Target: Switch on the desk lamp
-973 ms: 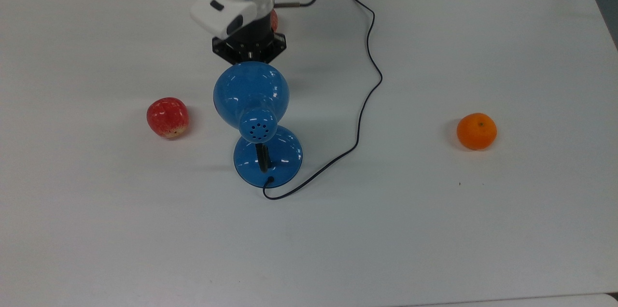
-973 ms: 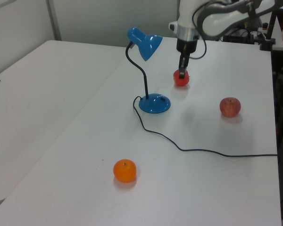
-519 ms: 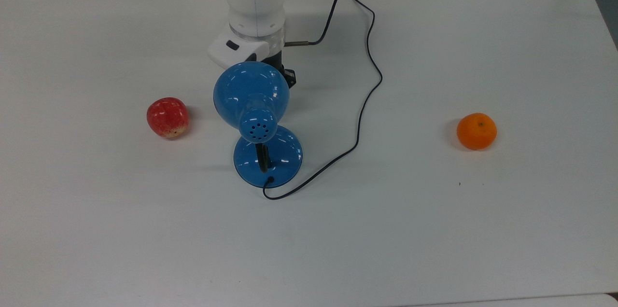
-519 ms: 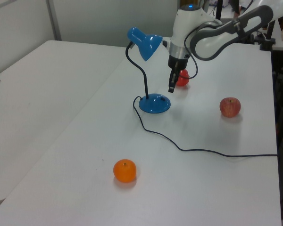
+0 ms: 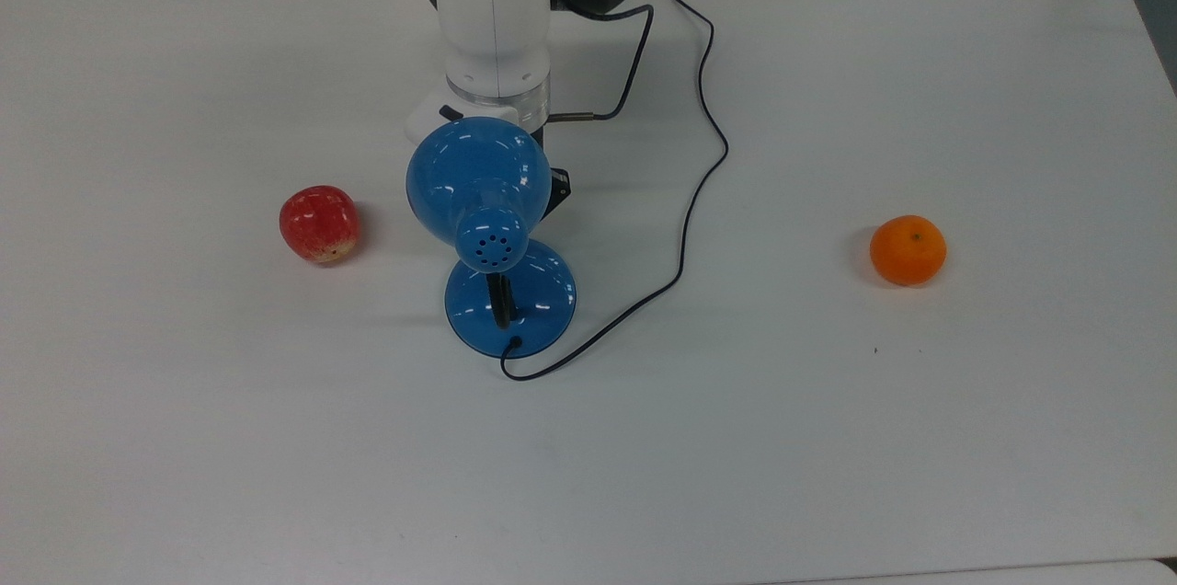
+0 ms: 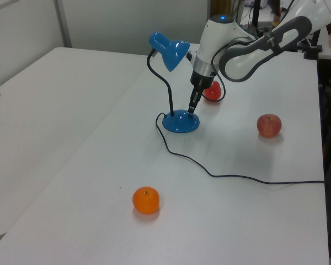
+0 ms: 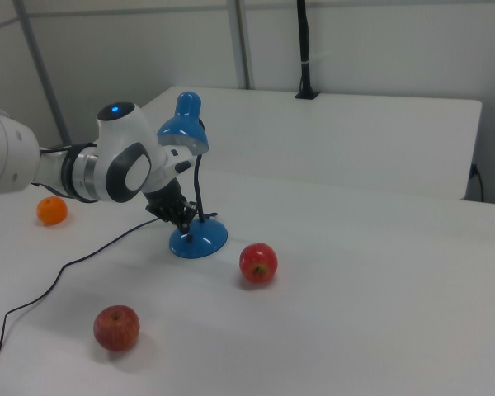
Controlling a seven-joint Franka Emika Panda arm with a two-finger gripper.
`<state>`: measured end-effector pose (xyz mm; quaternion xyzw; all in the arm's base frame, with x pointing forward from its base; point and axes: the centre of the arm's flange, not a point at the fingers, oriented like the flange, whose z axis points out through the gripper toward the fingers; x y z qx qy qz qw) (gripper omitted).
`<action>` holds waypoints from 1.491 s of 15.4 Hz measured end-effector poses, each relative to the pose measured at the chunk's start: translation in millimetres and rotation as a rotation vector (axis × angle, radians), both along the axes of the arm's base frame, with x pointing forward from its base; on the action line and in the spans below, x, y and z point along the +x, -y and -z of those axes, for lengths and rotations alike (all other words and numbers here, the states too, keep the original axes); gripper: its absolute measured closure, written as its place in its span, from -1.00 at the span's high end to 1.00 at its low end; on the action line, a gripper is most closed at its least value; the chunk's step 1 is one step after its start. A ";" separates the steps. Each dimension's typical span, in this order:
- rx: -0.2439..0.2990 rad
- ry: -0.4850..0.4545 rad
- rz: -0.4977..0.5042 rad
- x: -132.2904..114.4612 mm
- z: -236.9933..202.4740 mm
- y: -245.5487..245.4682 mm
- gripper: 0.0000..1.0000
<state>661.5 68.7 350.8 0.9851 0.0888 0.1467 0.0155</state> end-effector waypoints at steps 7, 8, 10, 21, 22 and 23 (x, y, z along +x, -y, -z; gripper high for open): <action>0.010 0.030 0.011 5.0 12.5 -0.8 -0.98; 0.010 0.030 0.011 5.1 12.6 -0.8 -0.98; 0.010 0.030 0.011 5.1 12.6 -0.8 -0.98; 0.015 0.054 0.010 7.8 16.0 -0.6 -0.98; 0.015 0.054 0.010 7.9 16.0 -0.6 -0.98; 0.015 0.054 0.011 7.9 15.9 -0.5 -0.98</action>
